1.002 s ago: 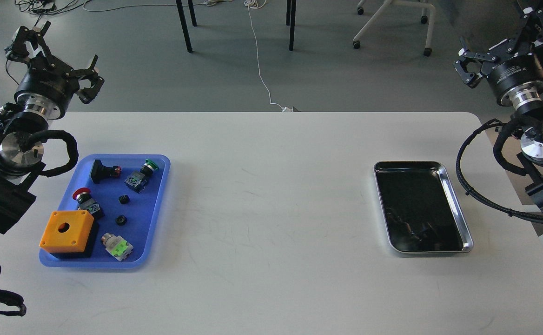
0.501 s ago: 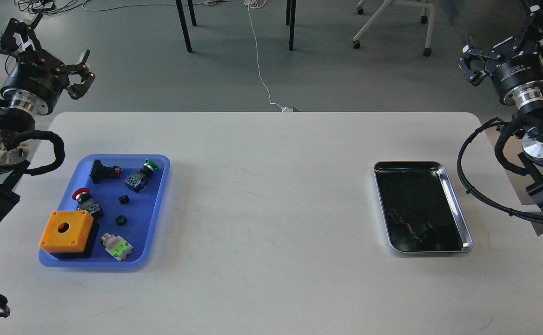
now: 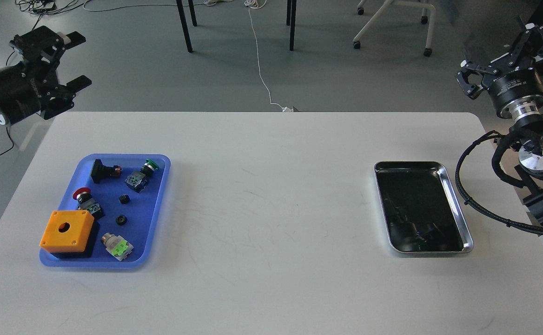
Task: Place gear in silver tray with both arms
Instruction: 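Reach the left gripper down into the blue tray toward a black gear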
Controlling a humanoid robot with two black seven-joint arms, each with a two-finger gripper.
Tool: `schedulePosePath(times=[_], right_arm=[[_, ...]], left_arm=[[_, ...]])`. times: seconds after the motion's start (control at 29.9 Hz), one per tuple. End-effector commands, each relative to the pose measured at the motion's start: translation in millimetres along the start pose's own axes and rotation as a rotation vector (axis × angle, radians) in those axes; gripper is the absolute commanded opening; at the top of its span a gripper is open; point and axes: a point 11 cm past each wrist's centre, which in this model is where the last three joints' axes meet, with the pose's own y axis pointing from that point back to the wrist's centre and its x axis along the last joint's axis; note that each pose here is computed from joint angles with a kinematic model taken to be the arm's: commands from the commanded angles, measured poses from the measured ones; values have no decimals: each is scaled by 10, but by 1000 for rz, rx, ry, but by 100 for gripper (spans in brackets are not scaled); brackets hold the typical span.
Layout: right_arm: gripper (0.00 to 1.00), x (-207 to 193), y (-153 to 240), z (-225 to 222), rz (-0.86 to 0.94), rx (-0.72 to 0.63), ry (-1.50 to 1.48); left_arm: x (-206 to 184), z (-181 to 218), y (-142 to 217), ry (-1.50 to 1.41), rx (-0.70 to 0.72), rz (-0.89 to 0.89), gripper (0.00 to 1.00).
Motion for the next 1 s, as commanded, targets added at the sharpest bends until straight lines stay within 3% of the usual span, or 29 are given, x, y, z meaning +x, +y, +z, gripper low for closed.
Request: schedulePosePath(times=[0.0,0.13,0.27,0.5,0.77,0.97], right_arm=[[99,-16,3,-6,-16,10,-6],[99,-13,8,-11,-17,17,-7],[99,20,27,-15,-10,16,-4],[99,84,80,29,5,11,-4],[99,108,105,40,10,14,-8],[99,108,102,26,11,20,-11]], left_arm=[[-287,21,-85,-268,64,-130,98],[-572,17,-180,-602,114,-230,96],[-785,-321,-164,-913,217,-339,93],[-1060,-831,-42,-1313,220,-541,82],[-912,-1367,92,-1373,324,-572,58],[-981,-1515,93,-1355,325,-596,53]])
